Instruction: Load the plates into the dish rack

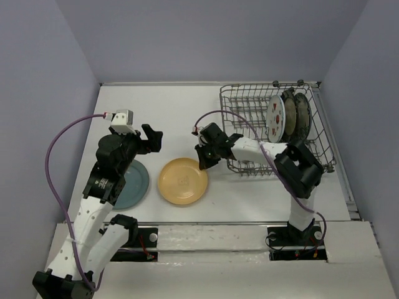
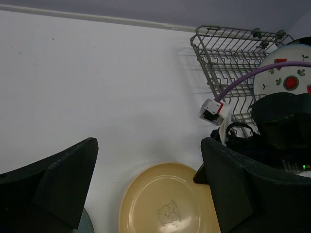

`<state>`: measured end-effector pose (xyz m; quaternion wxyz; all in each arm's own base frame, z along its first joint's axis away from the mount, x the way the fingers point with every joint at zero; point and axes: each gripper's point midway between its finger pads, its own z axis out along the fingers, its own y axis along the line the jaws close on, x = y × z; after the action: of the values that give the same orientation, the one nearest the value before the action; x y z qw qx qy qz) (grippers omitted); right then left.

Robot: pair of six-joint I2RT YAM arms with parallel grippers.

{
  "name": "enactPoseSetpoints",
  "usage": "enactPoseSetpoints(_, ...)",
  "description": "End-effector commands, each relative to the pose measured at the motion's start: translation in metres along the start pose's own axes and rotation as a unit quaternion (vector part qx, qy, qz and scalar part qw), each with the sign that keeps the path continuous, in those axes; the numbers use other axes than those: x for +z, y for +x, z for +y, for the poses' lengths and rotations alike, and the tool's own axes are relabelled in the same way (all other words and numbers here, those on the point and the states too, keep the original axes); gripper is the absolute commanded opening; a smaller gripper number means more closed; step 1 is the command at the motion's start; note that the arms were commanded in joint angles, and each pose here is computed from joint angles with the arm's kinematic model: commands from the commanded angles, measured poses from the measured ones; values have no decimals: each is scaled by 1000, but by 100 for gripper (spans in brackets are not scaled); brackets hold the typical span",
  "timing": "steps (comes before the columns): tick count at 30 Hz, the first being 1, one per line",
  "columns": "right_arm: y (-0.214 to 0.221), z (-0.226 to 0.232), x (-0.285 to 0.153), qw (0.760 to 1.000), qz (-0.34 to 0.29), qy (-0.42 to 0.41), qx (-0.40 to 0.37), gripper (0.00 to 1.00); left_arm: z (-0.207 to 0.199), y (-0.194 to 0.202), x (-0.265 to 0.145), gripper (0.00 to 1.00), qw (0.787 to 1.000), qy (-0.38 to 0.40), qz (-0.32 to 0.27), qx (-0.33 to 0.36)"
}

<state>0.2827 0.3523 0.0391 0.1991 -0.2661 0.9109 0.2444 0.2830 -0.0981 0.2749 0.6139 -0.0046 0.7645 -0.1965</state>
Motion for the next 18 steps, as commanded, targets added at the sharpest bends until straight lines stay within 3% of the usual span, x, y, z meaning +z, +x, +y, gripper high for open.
enactPoseSetpoints(1, -48, -13, -70, 990, -91, 96, -40, 7, -10, -16, -6, 98, 999, 20, -35, 2)
enactPoseSetpoints(5, -98, -36, -149, 961, -192, 194, -38, 7, -17, -19, -11, 98, 999, 32, -42, 1)
enactPoseSetpoints(7, -120, -62, -200, 931, -239, 275, -25, 7, -22, -21, -14, 98, 998, 40, -47, 3)
enactPoseSetpoints(10, -137, -65, -245, 910, -278, 308, -18, 7, -30, -22, -17, 98, 997, 57, -51, 1)
enactPoseSetpoints(15, -144, -55, -266, 906, -304, 295, -16, 7, -61, -13, -18, 98, 990, 136, -31, -21)
enactPoseSetpoints(18, -145, -48, -275, 909, -316, 270, -13, 7, -61, -6, -11, 99, 990, 133, -10, -41)
